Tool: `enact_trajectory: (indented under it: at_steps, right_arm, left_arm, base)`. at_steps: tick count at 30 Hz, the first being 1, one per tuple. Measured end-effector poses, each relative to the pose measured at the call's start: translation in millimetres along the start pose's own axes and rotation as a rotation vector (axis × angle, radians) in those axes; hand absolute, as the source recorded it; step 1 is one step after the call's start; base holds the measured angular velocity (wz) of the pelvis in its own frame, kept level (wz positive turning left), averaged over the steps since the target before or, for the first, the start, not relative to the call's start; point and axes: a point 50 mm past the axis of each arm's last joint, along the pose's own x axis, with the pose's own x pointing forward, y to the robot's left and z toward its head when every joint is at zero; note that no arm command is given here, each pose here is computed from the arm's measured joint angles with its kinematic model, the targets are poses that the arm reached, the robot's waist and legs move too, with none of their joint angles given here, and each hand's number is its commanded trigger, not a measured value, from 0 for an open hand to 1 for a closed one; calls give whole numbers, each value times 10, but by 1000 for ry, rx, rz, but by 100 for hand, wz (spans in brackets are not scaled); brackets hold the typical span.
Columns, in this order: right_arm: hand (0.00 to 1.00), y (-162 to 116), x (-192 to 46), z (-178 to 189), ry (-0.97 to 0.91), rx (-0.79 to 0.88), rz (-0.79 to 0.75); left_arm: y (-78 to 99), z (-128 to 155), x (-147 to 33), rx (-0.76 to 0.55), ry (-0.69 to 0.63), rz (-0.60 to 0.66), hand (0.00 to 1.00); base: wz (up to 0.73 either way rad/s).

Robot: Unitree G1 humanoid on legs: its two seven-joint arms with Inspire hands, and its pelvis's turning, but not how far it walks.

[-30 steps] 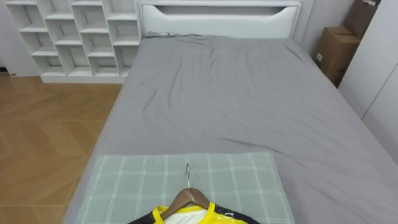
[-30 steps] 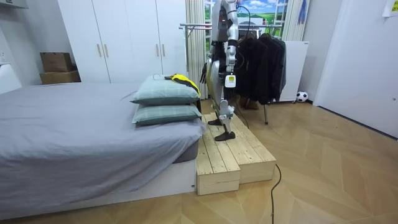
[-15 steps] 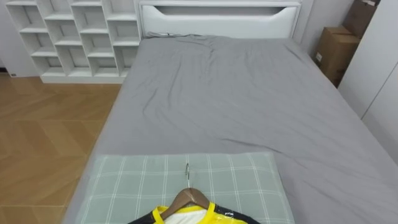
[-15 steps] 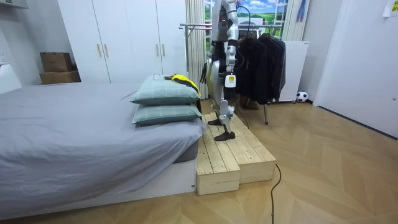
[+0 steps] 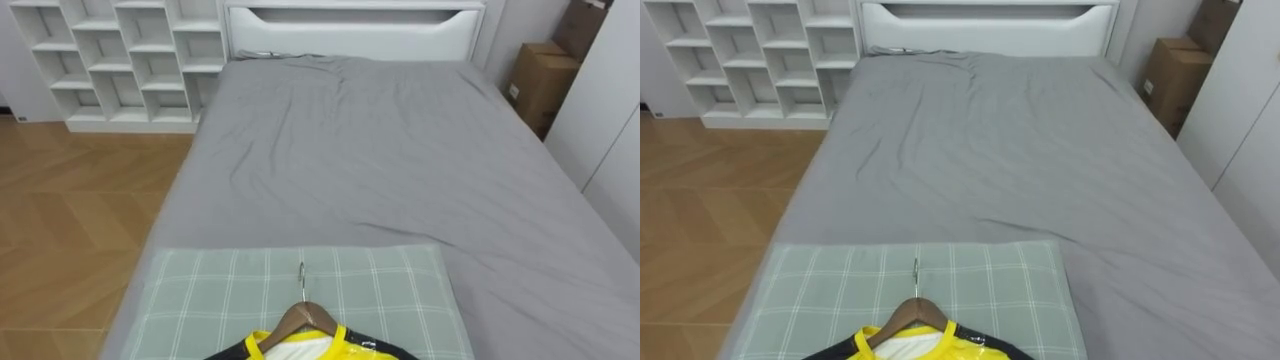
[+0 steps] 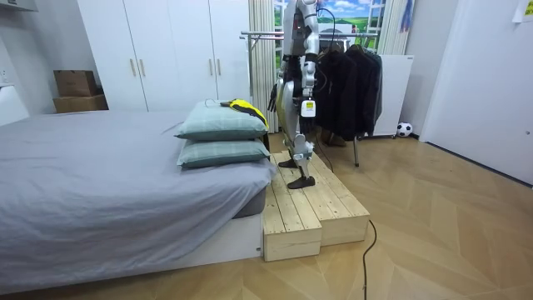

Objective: Hang clothes

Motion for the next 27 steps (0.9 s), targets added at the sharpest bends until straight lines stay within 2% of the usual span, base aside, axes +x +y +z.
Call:
enact_trajectory:
  at_steps: [18,27]
  right_arm:
    - [0,4,3,19,2,-29,0]
    - [0,-1,3,10,7,-31,-12]
  left_arm:
    - [14,22,-1,0,-10,36,0]
    - [42,90,-5,-6,-34,109,0]
  base:
    - [0]
    - [0]
